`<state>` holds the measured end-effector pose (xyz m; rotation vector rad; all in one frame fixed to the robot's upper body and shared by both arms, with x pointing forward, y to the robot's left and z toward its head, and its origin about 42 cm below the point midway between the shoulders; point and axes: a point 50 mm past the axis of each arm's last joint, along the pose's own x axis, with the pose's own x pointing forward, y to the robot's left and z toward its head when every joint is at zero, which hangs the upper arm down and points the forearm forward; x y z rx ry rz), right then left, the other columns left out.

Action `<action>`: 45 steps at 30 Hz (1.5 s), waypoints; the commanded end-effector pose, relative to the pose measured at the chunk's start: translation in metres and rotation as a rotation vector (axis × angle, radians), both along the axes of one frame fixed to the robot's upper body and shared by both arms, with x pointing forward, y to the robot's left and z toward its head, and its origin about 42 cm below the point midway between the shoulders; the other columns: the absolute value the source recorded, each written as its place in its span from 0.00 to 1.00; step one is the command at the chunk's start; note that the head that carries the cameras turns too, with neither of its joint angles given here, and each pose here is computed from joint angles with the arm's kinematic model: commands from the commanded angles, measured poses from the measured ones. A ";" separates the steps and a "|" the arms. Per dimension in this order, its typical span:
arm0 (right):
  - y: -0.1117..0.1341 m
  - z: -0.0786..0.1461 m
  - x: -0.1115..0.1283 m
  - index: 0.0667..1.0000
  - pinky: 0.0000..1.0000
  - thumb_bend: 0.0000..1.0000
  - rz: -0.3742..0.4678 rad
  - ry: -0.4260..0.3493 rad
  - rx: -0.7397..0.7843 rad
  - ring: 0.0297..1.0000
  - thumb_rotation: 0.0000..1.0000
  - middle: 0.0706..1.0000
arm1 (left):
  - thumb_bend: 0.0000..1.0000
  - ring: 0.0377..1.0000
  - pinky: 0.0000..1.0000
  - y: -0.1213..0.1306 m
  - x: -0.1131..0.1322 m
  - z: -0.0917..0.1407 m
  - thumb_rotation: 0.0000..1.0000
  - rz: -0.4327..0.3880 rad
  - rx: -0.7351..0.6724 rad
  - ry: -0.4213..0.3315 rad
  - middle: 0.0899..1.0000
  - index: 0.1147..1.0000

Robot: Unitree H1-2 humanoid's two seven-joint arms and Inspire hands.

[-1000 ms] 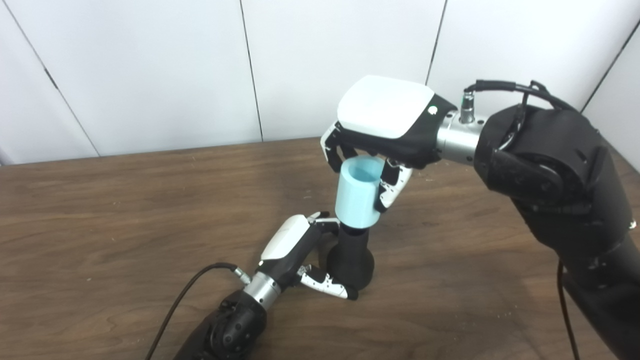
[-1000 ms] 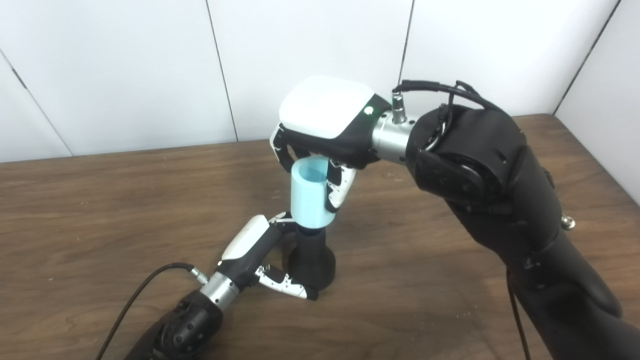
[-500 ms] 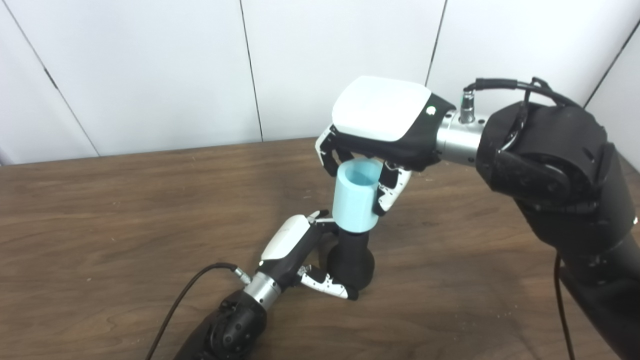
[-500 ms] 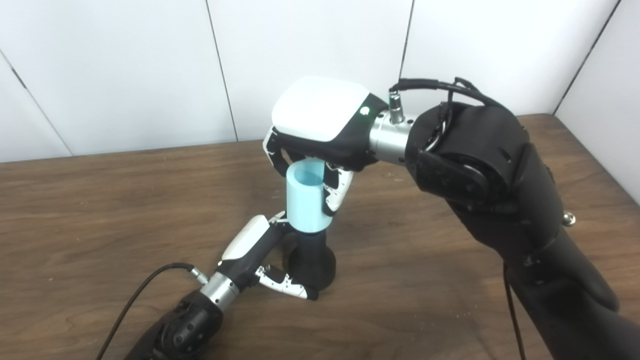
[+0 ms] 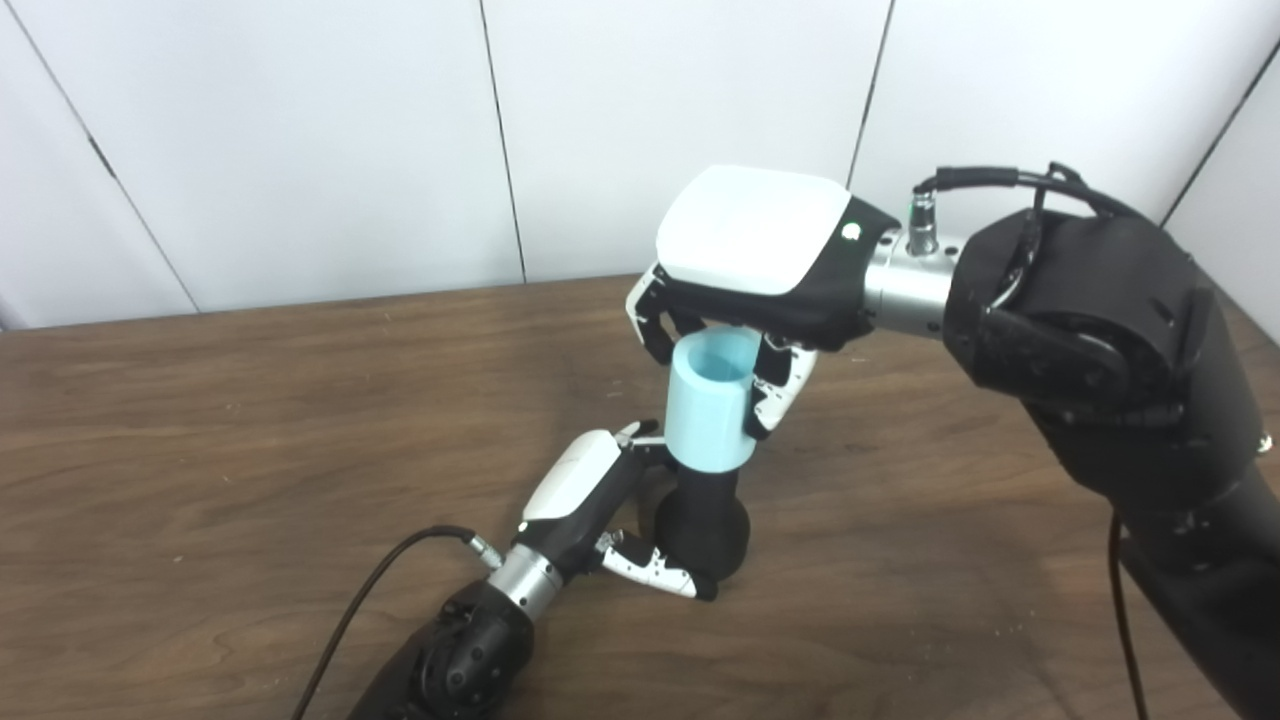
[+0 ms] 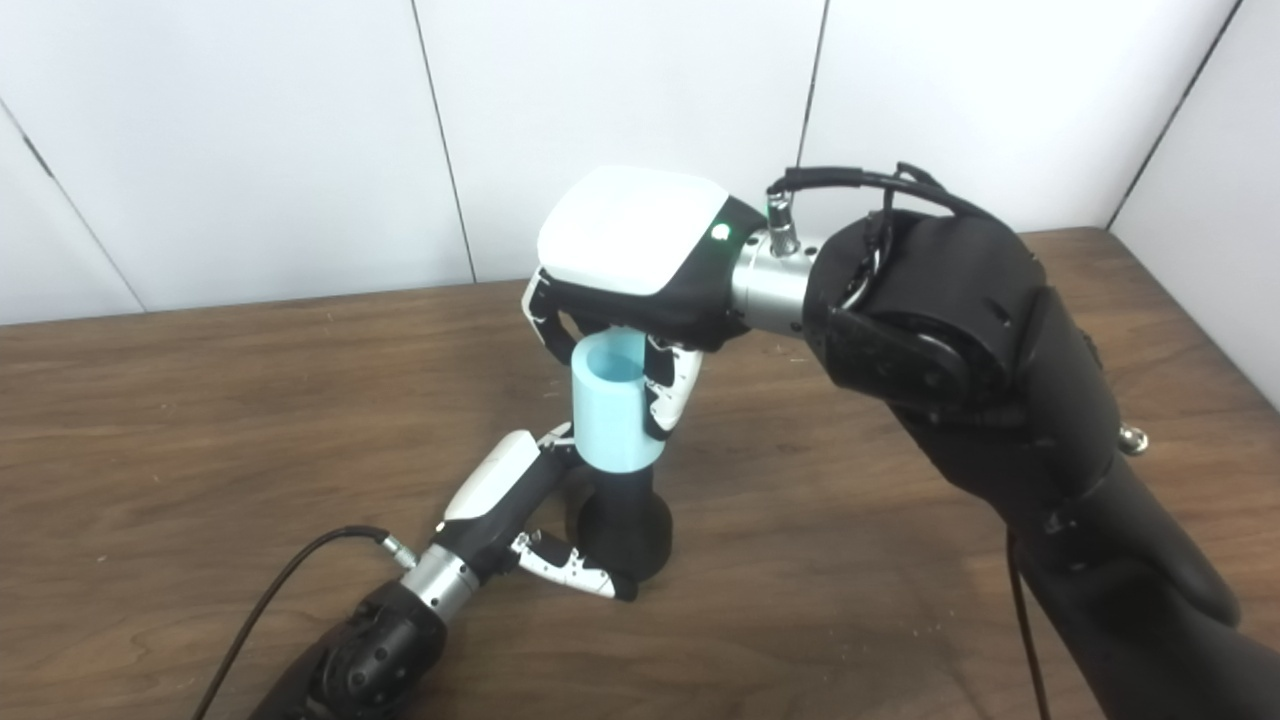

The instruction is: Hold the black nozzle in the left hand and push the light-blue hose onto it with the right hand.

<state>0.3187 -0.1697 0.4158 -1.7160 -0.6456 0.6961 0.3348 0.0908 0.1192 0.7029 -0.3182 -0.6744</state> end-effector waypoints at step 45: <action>-0.005 0.001 0.002 0.50 0.21 0.51 -0.021 -0.062 0.027 0.32 0.00 0.42 | 0.51 0.72 0.96 0.004 -0.043 -0.061 0.00 -0.033 0.192 0.229 0.50 0.37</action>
